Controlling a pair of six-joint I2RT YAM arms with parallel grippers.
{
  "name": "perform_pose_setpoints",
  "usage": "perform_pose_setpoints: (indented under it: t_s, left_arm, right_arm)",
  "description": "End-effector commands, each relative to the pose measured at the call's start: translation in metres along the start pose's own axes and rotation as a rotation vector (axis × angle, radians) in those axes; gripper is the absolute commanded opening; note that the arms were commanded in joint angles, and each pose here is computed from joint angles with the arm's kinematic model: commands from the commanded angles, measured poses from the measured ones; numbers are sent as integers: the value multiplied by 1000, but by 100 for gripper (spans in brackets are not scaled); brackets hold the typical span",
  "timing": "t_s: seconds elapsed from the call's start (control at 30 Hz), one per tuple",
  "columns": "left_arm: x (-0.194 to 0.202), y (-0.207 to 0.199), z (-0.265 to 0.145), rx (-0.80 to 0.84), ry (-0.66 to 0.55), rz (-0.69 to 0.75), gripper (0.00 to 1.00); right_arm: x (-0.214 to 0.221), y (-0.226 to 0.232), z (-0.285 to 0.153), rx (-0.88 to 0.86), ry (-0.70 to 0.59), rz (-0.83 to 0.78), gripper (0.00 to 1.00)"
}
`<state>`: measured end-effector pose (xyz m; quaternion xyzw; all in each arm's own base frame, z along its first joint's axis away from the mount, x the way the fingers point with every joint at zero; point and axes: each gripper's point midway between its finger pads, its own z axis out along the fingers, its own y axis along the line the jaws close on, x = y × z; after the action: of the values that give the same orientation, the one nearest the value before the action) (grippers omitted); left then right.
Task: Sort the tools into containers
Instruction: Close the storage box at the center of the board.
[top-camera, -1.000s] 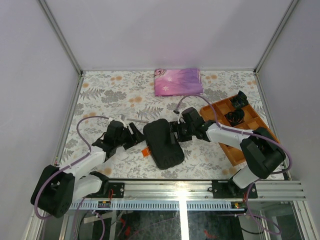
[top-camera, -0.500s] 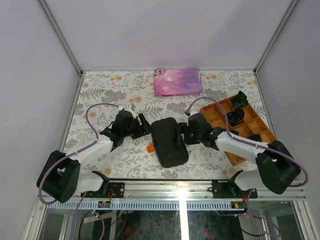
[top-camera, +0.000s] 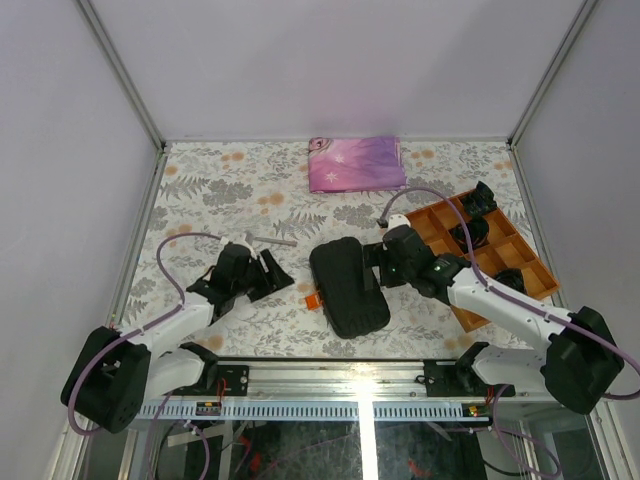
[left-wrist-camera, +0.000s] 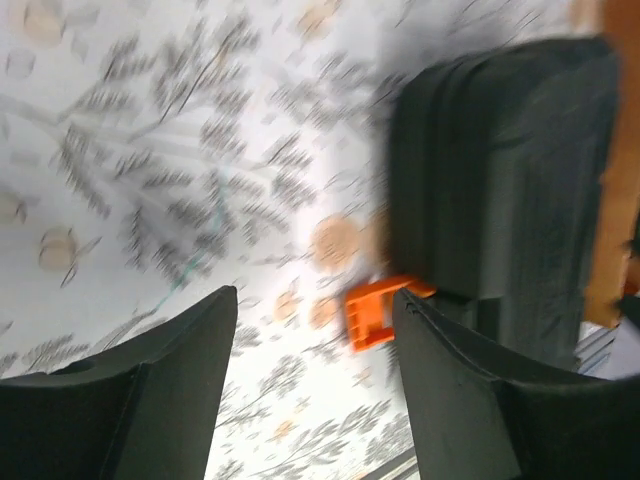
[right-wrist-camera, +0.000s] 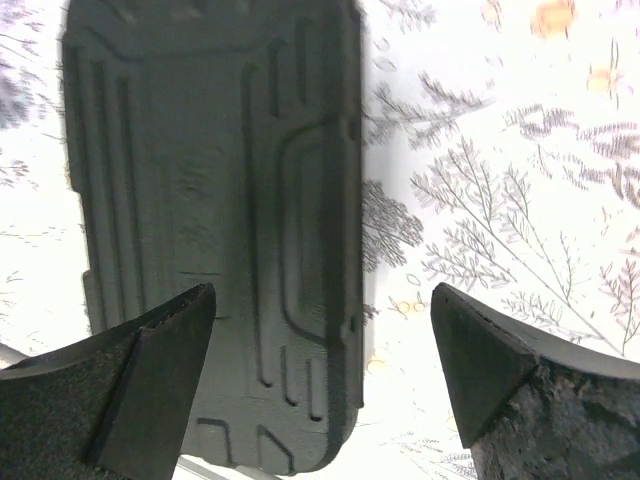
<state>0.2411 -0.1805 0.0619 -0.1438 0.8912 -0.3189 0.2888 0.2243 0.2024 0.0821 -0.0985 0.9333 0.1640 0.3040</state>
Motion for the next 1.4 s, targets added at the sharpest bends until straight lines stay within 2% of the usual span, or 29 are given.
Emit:
perform_pose_setpoints:
  t_s: [0.0,0.33,0.5,0.7,0.8,0.9,1.17,1.37]
  left_arm:
    - [24,4,-1,47,51,-37,61]
    - [51,1,1,50,93,-19,60]
    - [67,6,9,7,122,-6,58]
    - [85,20,14,-70,150,-5,57]
    - [93,29,14,-133,159,8,52]
    - [98,36,12,-181,161,24,42]
    - [120,41,17,-194,196,31,38]
    - [131,57,19,-284,206,21,25]
  right_arm:
    - [-38,17,-18,48,-100,-145,95]
    - [-34,70,-13,-22,-113,-284,91]
    - [-28,85,-6,70,-116,-407,94]
    - [-26,97,-2,135,-140,-475,99]
    - [-27,100,-3,139,-155,-470,100]
    - [-29,101,-6,133,-177,-452,100]
    - [-25,101,-5,116,-180,-425,97]
    - [-17,99,-2,106,-155,-447,99]
